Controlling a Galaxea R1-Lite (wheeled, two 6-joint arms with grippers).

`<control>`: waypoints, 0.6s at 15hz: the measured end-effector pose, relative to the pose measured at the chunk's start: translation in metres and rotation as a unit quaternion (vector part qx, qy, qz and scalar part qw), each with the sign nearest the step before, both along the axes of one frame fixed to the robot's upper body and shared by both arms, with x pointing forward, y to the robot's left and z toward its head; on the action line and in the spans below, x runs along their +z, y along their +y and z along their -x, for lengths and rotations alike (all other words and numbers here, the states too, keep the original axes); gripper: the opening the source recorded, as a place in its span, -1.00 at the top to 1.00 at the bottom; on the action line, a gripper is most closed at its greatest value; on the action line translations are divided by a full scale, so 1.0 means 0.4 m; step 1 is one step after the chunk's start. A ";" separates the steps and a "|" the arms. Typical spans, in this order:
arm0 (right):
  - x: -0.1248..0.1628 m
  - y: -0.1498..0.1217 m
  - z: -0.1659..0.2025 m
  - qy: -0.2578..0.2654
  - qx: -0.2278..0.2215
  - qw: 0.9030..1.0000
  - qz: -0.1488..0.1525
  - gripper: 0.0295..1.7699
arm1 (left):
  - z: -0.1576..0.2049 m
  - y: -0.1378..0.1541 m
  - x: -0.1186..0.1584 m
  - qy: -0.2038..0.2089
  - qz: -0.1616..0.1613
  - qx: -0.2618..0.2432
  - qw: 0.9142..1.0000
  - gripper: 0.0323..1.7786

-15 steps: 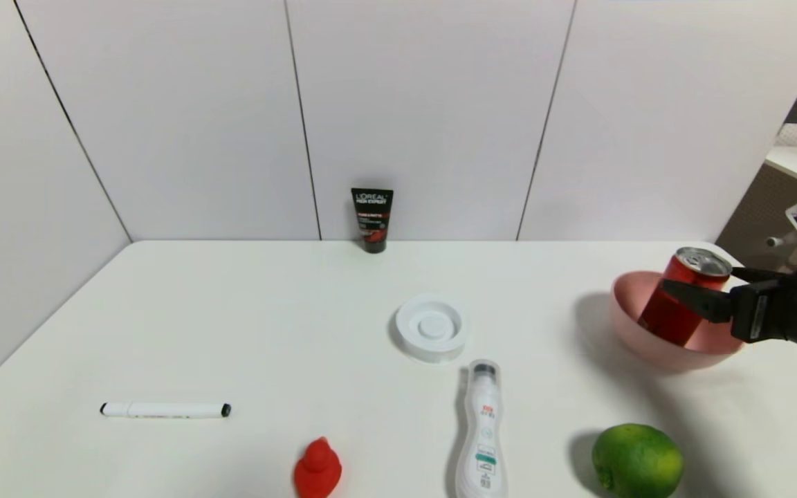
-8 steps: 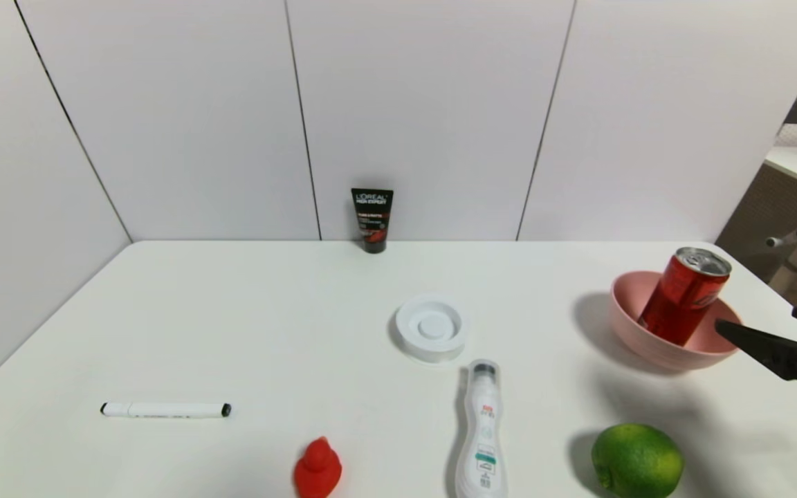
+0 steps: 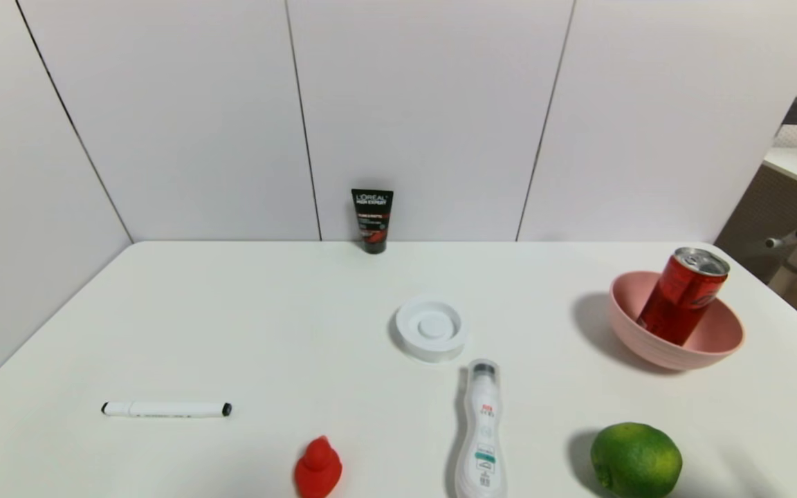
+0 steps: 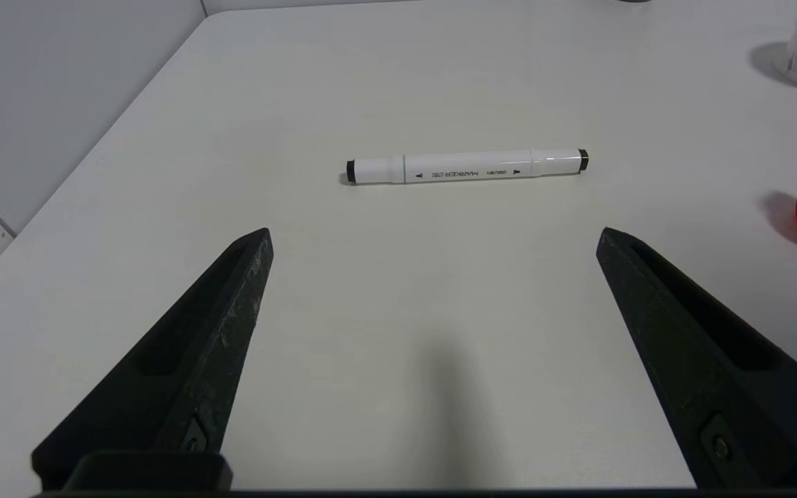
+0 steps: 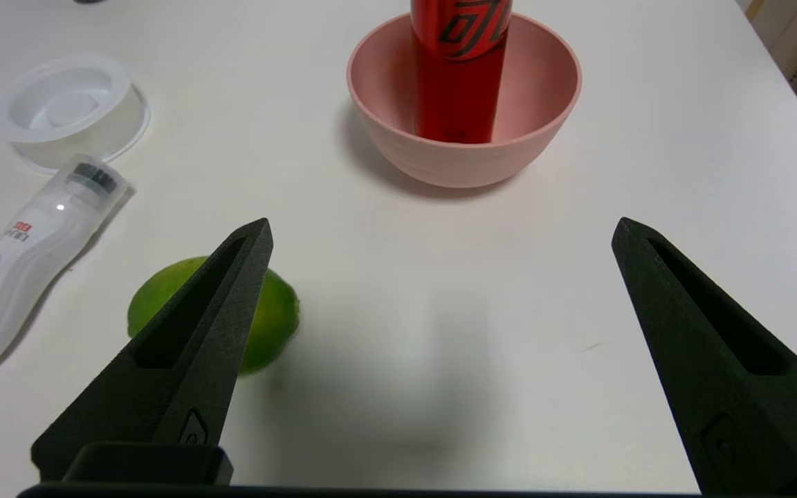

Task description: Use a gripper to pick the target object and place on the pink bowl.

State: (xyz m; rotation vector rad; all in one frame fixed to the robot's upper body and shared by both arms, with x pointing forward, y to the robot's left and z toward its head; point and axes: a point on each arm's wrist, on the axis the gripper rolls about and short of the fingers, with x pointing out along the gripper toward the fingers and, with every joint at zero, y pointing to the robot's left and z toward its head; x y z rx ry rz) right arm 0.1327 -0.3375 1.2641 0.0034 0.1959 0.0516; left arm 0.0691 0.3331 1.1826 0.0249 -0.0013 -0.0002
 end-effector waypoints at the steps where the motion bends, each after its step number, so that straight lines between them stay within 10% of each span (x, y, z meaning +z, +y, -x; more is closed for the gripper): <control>1: -0.018 0.003 0.023 -0.009 -0.001 1.000 -0.003 -0.91 | 0.000 0.000 0.000 0.000 0.000 0.000 1.000 -0.90; 9: -0.122 0.007 0.102 -0.030 -0.016 0.999 -0.014 -0.91 | 0.000 0.000 0.000 0.000 0.000 0.000 1.000 -0.90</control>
